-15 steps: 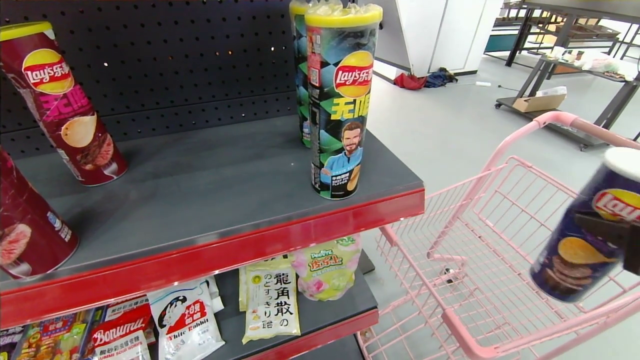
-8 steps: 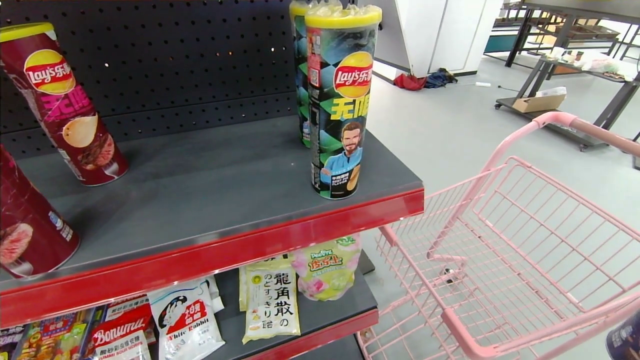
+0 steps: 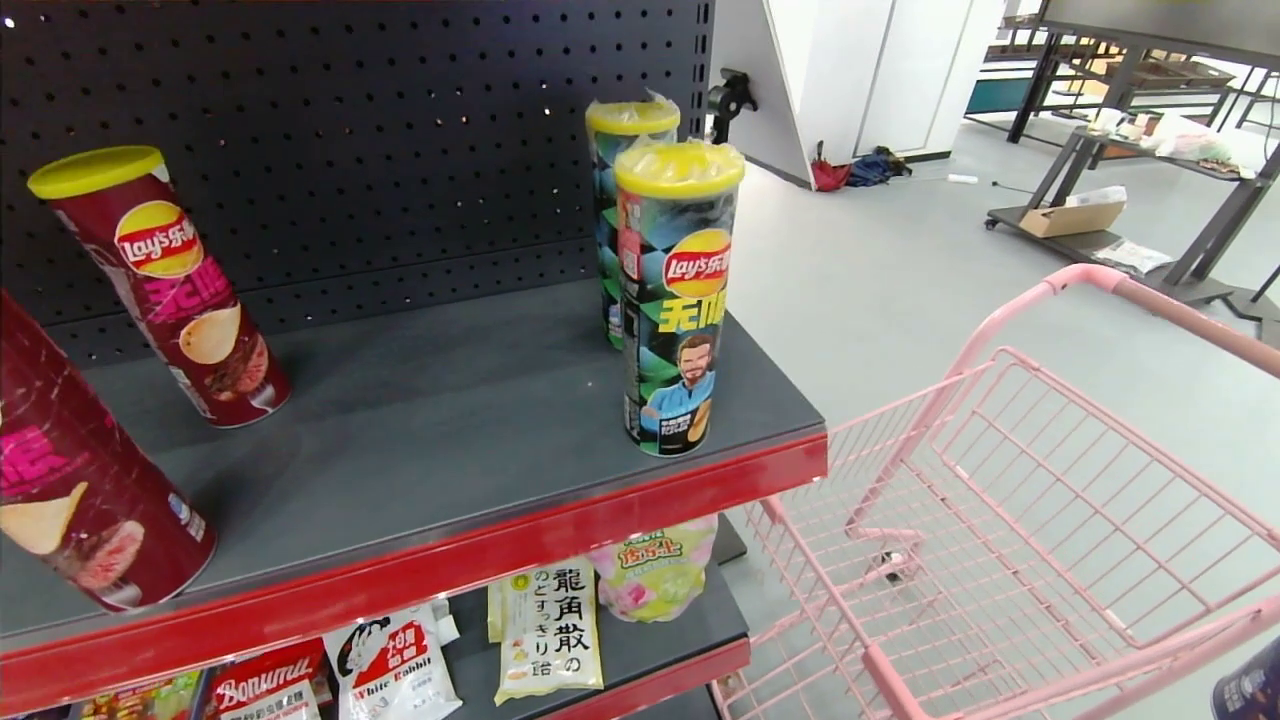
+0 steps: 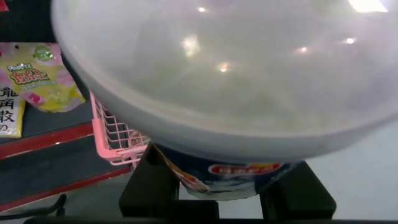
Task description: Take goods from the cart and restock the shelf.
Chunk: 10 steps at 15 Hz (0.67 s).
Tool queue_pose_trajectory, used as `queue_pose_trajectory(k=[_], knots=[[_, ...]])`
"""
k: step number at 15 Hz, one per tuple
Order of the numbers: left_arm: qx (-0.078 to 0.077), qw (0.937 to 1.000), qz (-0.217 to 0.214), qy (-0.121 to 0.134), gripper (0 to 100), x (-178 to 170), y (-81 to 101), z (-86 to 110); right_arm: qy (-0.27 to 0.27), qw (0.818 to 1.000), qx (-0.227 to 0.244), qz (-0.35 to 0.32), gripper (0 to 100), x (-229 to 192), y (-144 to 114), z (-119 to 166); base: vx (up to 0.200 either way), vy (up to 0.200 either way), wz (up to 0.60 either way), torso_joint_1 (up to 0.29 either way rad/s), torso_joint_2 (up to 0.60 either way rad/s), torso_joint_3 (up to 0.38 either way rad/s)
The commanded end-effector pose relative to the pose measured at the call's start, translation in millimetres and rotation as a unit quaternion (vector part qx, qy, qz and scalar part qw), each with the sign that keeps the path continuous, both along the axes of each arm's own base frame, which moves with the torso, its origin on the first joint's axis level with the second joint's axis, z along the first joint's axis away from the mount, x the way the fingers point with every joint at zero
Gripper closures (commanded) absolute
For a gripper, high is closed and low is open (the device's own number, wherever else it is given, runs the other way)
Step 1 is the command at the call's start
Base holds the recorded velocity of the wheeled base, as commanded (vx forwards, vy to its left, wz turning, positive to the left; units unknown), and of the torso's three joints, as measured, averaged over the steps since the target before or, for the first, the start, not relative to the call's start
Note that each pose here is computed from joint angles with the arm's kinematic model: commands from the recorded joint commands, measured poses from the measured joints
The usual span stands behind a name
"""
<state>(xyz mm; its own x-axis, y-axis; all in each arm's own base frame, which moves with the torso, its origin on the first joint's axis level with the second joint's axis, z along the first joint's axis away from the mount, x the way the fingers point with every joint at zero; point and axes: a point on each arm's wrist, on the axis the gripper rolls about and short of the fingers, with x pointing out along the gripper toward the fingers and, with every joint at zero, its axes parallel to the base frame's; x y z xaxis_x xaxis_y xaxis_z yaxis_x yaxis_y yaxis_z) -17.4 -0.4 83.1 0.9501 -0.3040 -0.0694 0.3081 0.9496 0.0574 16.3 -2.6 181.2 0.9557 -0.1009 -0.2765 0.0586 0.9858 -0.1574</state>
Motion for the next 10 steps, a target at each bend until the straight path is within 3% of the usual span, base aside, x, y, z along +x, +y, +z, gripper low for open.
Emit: queue_pose_trajectory(k=[1,8,10], knots=[[0.000,1.0000,0.000,0.001,0,0.2,0.0,0.0,0.008,1.000,-0.001,0.001,100,2.2,0.2,-1.3,0.000,0.000,0.00,0.188,-0.57,-0.364],[0.000,1.0000,0.000,0.000,0,0.1,0.0,0.4,0.014,1.000,-0.001,0.006,100,5.5,0.6,-1.4,0.000,0.000,0.00,0.194,-0.49,-0.301],[0.000,1.0000,0.000,0.001,0,0.2,0.0,0.0,0.016,1.000,-0.002,0.005,100,5.1,0.5,-3.5,0.000,0.000,0.60,0.049,-0.08,-0.058]])
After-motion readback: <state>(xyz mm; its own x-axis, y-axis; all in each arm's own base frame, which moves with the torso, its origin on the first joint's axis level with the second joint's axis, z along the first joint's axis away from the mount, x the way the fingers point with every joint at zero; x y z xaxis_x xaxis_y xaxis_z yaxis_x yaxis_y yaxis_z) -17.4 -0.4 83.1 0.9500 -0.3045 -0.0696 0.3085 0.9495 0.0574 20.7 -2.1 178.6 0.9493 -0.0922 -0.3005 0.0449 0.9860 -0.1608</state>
